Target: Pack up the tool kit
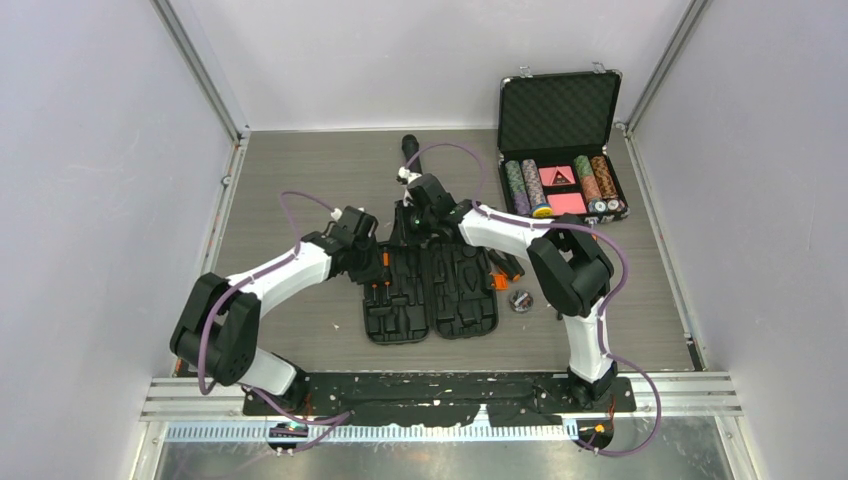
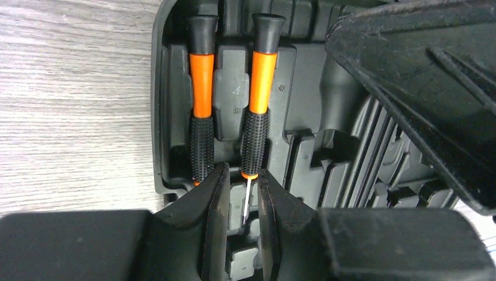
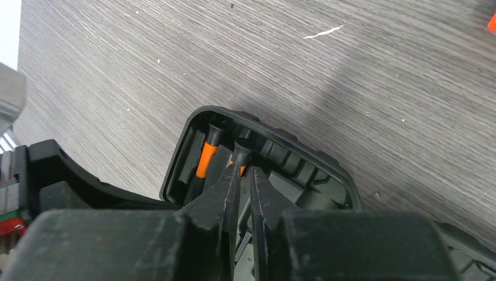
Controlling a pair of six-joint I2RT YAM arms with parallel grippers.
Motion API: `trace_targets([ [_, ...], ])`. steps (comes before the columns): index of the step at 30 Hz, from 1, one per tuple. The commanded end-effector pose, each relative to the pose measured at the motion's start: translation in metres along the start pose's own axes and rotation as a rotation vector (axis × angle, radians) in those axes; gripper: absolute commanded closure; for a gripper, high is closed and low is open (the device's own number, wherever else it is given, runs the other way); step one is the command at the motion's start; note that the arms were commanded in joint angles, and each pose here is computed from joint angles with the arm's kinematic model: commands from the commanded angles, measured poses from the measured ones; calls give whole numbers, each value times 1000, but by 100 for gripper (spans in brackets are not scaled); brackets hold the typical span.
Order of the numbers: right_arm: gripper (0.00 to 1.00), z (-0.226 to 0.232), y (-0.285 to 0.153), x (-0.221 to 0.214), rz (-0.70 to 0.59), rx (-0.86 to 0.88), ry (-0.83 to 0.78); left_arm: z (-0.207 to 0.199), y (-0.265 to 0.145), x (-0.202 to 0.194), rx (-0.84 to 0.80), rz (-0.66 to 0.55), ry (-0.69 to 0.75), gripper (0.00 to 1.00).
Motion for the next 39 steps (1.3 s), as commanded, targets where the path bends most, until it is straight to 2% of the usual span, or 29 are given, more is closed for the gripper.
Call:
trace_targets([
  [1,83,10,2,8,-25,62,-1,-17,-1,13,-47,-48,12,76],
  [10,82,9,8,4,-1,84,12,-16,4,13,-14,-34,18,79],
  [21,77,3,23,-1,34,155,23,-7,14,3,26,21,23,82],
  [29,74,1,17,4,17,215,45,-4,19,0,41,47,26,87],
  [39,74,-7,28,5,56,110,75,-4,19,-1,41,52,28,88],
])
Point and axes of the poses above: each gripper's point midway between its finger pads, its own y axis out along the fingers, its own z axis along the line the jaws close on, x = y × z, the point moved 10 cm from there along -y, back along the fingers, and after that the axes turned 1 degree about y, right-handed, at the moved point
